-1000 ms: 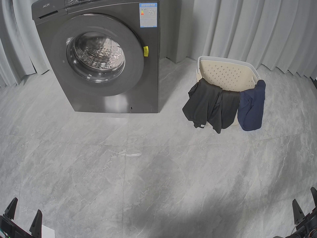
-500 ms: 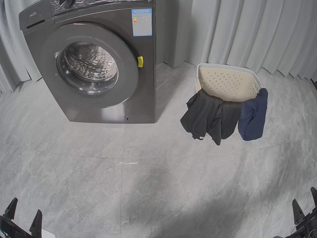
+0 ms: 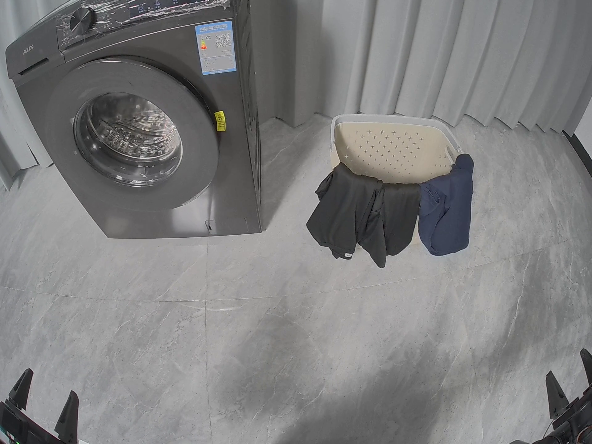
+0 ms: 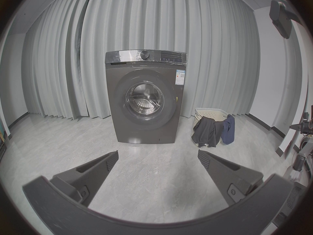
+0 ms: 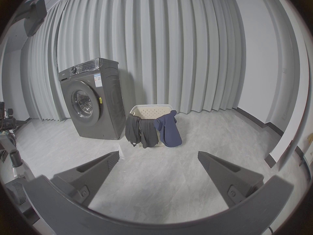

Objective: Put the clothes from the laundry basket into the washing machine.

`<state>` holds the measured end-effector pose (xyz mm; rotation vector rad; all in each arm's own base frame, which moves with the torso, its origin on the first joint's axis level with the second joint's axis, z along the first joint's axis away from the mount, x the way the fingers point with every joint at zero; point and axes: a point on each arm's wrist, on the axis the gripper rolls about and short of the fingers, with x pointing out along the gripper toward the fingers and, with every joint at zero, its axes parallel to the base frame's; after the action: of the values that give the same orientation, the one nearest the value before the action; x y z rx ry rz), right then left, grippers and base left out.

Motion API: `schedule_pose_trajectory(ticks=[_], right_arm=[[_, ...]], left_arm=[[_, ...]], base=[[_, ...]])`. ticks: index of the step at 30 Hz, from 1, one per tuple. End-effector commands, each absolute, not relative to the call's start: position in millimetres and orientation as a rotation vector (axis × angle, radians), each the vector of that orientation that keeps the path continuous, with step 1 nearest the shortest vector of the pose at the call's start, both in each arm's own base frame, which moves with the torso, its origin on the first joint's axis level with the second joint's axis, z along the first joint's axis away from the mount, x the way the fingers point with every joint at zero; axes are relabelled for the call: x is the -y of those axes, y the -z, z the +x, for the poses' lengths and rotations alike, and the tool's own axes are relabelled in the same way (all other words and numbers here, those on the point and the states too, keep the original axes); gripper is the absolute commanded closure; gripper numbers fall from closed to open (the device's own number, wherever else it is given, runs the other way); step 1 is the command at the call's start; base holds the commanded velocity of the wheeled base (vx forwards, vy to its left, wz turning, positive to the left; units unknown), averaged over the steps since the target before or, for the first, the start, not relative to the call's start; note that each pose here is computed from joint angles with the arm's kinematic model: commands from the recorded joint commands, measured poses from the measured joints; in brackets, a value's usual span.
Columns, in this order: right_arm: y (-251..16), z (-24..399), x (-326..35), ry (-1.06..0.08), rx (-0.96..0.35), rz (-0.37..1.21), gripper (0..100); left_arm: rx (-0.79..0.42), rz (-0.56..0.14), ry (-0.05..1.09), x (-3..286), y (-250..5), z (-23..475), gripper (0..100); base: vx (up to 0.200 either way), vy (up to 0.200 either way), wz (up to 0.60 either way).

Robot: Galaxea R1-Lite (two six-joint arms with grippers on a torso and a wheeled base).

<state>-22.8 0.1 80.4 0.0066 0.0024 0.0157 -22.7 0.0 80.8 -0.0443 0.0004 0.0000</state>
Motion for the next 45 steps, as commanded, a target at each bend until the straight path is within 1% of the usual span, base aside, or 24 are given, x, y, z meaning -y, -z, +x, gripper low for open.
schedule_pose_trajectory(ticks=[1, 8, 23, 32, 41, 45], right_arm=[[-75.2, -22.6, -0.1, -0.017, -0.006, 0.006, 0], [-75.2, -22.6, -0.1, -0.015, -0.006, 0.006, 0], [-75.2, -22.6, -0.1, -0.018, -0.006, 0.006, 0], [-75.2, -22.6, -0.1, -0.018, -0.006, 0.006, 0], [-75.2, -22.6, -0.1, -0.018, -0.006, 0.006, 0], [-75.2, -22.6, -0.1, -0.018, -0.006, 0.006, 0]], left_arm=[[-0.006, -0.044, 0.0, 0.0, -76.1, -22.3, 0], [-0.006, -0.046, 0.0, 0.0, -76.1, -22.3, 0], [-0.006, -0.049, -0.005, -0.1, -76.1, -22.3, 0], [-0.006, -0.051, -0.005, -0.1, -76.1, -22.3, 0], [-0.006, -0.051, -0.006, -0.1, -76.1, -22.3, 0], [-0.006, -0.051, -0.005, -0.1, -76.1, -22.3, 0]], base=[[0.0, -0.2, 0.0], [0.0, -0.2, 0.0], [0.0, 0.0, 0.0], [0.2, 0.0, 0.0], [0.0, 0.0, 0.0], [0.0, -0.2, 0.0]])
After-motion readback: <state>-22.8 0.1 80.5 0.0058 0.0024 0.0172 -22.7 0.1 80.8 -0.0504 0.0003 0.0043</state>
